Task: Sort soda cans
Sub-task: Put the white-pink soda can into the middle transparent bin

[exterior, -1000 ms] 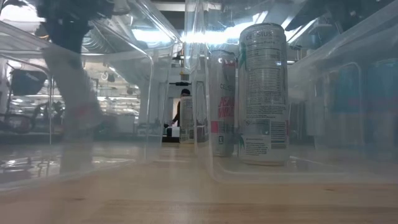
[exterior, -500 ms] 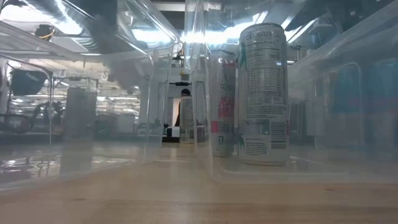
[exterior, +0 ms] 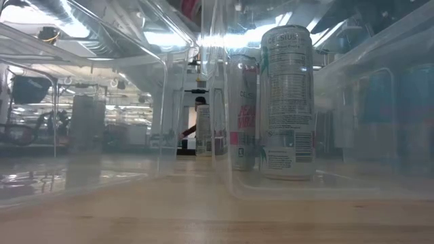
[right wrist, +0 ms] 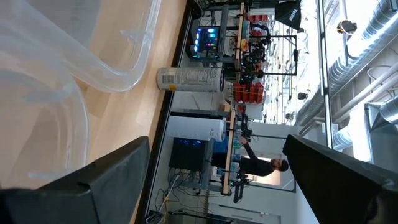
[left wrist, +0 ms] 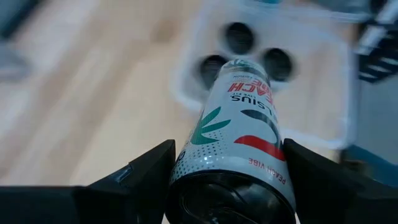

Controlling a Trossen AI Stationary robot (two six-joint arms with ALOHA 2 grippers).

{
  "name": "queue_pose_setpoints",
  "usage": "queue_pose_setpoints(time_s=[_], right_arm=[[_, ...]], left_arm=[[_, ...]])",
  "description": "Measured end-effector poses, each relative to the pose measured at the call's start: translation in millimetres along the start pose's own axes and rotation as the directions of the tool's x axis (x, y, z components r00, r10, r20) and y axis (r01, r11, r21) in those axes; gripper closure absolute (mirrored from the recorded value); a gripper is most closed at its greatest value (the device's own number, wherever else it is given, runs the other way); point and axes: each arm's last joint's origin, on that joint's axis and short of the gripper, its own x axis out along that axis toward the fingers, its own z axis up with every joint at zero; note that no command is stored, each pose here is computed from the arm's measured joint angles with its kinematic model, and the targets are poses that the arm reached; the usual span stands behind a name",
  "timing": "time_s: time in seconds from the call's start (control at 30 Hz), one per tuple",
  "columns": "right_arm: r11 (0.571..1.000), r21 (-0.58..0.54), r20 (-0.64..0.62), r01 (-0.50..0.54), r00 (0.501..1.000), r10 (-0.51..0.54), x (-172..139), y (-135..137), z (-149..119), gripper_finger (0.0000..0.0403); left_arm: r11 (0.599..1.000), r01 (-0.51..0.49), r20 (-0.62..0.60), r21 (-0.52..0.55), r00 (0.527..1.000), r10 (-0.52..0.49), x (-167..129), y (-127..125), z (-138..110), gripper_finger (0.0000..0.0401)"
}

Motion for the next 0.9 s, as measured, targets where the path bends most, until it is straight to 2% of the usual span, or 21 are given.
queue_pose_setpoints(time_s=[0.1,0.4,0.6,0.9], right_arm=[[1.000,0.003,0.002,-0.003,1.000,0.003,0,0,0,0.0031],[1.000,0.006,0.005,-0.008,1.000,0.008,0,0,0,0.0031],[1.000,0.008,0.005,-0.008,1.000,0.008,0,0,0,0.0031],[1.000,0.020,0.009,-0.007,1.000,0.006,0,0,1,0.0031]], left_arm=[[0.997,0.069,-0.017,0.025,0.998,-0.068,11,-13,1,0.0148],[0.987,0.104,-0.077,0.120,0.992,-0.095,39,-43,12,0.0148],[0.983,0.048,-0.184,0.177,0.983,-0.015,60,-51,14,0.0148],[0.972,0.067,-0.215,0.225,0.977,-0.018,76,-50,17,0.0148]])
